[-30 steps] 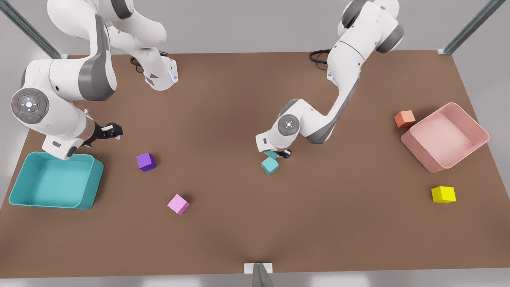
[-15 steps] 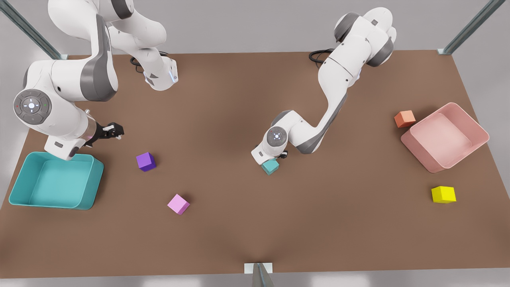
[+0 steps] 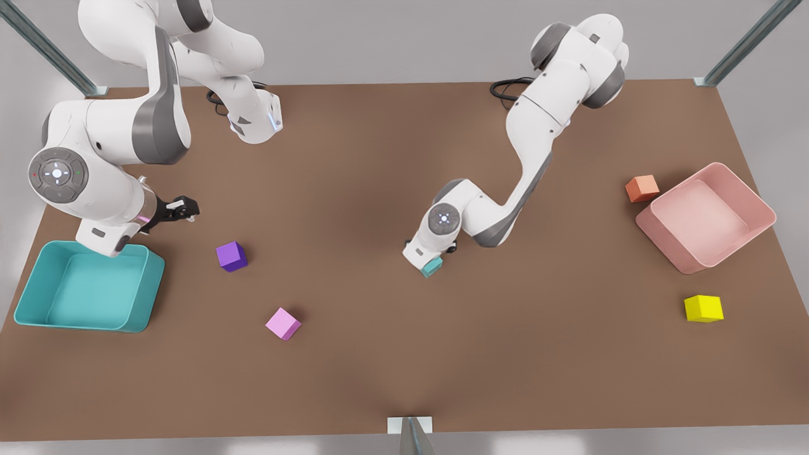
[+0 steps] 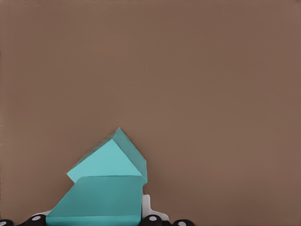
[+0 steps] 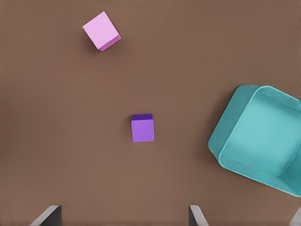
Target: Stack the two blue cubes on top of each other
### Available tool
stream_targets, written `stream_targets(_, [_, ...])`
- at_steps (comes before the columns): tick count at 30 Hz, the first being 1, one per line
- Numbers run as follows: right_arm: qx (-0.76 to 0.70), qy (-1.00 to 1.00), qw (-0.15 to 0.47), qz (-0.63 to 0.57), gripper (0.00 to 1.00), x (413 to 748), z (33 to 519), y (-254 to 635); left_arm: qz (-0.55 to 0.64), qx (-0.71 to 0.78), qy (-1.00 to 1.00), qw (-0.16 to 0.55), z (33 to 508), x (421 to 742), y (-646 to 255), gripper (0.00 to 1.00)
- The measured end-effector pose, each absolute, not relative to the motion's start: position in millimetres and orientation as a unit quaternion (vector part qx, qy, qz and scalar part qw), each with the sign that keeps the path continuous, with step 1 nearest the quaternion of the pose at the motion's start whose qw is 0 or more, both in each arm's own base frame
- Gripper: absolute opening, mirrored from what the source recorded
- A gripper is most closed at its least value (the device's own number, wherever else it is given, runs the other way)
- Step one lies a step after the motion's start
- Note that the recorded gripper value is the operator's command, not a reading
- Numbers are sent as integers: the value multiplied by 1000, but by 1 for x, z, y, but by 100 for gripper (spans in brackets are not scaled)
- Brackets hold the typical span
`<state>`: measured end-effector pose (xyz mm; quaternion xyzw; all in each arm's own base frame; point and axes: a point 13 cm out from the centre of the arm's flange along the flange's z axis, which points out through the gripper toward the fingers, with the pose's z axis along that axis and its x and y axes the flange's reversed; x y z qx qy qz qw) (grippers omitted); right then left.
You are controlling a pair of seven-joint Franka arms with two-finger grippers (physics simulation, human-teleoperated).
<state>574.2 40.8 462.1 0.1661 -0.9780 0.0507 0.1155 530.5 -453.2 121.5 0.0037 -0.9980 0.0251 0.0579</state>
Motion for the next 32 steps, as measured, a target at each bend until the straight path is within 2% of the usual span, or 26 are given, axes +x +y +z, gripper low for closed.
stream_targets(9, [171,-976,122,59,100,573,461,43,27,34,-997,56,120,535,-450,65])
stream_targets(10, [171,-976,122,59,100,573,460,44,27,37,-997,56,120,535,-450,74])
stream_targets(13, [173,-975,124,59,100,573,459,45,28,42,-997,56,120,535,-451,79])
stream_targets(15, [175,-975,125,59,100,573,458,48,29,46,-997,56,120,535,-451,89])
stream_targets(16, [176,-974,126,60,100,573,457,49,30,47,-997,56,120,535,-451,91])
stream_targets(17, [176,-974,126,60,100,572,457,49,30,48,-997,56,121,536,-451,100])
stream_targets(21, [177,-974,126,60,100,572,457,49,33,57,-997,49,139,543,-447,100])
stream_targets(22, [177,-974,126,60,100,572,457,49,33,58,-997,42,160,546,-445,100])
stream_targets(23, [177,-974,126,60,100,572,457,49,41,61,-997,24,207,561,-449,100])
stream_targets(26, [176,-974,126,60,100,573,458,48,80,94,-992,-19,397,609,-433,100])
stream_targets(28, [176,-975,125,60,100,573,459,48,66,142,-987,-39,493,629,-332,100])
stream_targets(30, [174,-975,122,60,100,574,461,46,4,164,-986,-19,503,624,-246,100])
stream_targets(32, [173,-976,117,61,100,576,465,45,-54,183,-981,27,487,588,-178,100])
